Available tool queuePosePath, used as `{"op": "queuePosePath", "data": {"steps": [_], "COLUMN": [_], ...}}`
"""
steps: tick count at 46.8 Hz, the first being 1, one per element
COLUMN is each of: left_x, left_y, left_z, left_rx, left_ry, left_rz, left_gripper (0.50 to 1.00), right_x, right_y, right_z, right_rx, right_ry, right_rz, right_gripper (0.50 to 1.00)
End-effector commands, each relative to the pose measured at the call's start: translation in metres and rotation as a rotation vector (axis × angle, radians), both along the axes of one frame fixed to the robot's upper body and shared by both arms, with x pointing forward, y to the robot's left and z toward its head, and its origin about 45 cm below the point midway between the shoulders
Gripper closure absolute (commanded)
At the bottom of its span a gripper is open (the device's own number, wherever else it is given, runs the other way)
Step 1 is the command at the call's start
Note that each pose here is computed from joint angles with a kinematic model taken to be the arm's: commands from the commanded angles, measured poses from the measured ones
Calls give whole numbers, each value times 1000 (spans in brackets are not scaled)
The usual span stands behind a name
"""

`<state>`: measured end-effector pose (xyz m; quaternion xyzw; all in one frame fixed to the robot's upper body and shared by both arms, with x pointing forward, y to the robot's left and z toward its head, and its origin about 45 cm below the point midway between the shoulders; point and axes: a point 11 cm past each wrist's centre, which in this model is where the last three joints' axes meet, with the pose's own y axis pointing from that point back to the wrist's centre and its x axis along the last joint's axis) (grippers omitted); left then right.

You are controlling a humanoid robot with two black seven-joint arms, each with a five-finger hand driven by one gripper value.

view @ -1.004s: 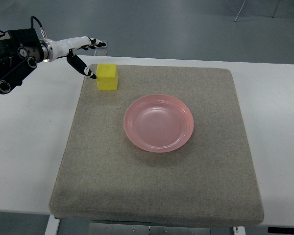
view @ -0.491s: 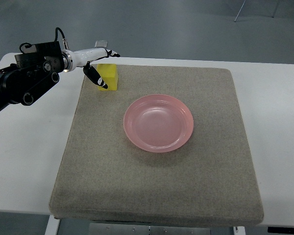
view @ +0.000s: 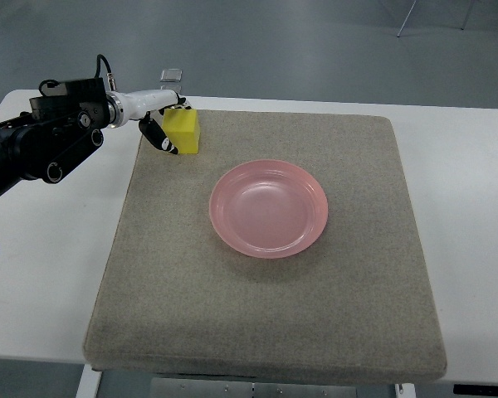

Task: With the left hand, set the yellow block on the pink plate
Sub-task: 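Carry the yellow cube with the left hand onto the pink plate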

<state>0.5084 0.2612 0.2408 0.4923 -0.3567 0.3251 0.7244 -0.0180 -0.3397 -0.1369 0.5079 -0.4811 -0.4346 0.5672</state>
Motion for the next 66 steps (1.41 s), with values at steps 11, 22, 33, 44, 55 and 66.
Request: {"op": "queuePosePath", "data": {"steps": [11,22,33,44,55,66], "left_x": [13,-6,-60,-94,-98,-100], "left_y": [4,-12,-61,-87,-114,-128], "left_z": [30,69,79,65,39,32], "left_rx": [-1,-53,-217,-202,-115,-49], "left_ry": [-144,-114,94,159,73,4], "left_rz": [25,-128,-359,-489,-547,-585], "left_gripper": [1000,1000,1000,1000,1000,1000], "right_x": [0,0,0,0,0,0], "right_y": [0,0,0,0,0,0], "right_z": [0,0,0,0,0,0], "right_rx": [0,0,0,0,0,0], "right_ry": [0,0,0,0,0,0], "right_rz": [0,0,0,0,0,0], "right_gripper": [576,576,576,576,576,576]}}
